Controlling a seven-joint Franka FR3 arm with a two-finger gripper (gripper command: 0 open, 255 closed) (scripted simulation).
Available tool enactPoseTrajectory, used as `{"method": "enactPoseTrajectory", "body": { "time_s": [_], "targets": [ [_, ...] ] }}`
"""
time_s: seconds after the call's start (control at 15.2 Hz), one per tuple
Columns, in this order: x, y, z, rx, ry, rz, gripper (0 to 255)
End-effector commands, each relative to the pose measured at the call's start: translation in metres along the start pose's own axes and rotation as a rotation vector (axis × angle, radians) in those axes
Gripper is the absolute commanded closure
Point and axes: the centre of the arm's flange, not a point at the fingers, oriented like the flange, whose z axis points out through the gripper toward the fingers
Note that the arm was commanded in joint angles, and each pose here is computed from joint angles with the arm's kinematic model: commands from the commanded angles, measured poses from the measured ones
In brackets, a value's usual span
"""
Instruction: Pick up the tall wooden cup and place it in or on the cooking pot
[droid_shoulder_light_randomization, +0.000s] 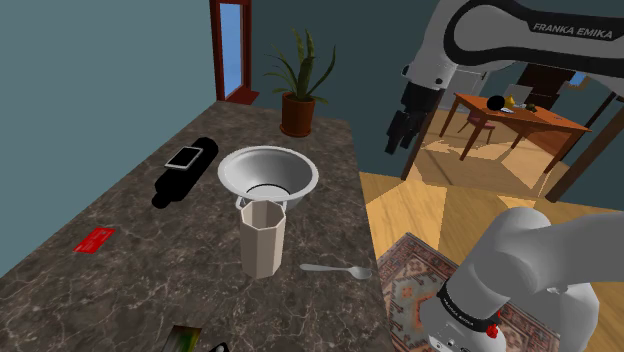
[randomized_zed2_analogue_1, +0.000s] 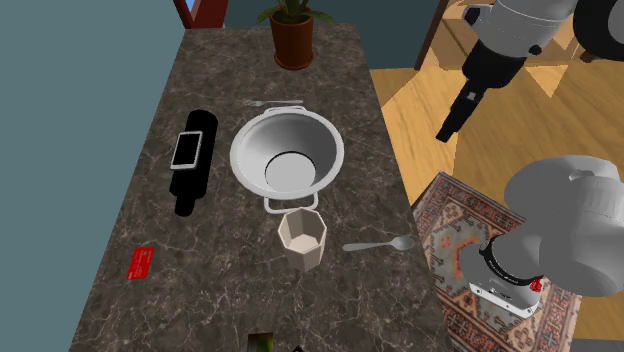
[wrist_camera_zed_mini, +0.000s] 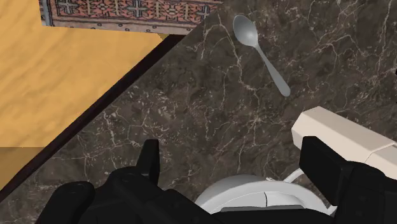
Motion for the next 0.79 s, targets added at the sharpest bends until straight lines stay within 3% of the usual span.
{"method": "enactPoseTrajectory", "body": {
  "time_s": [0.0, 0.73],
  "targets": [
    [0.0, 0.0, 0.0, 0.0, 0.0, 0.0, 0],
    [0.07, -0.114, 0.073, -0.052, -0.018, -0.036, 0]
  ]
}}
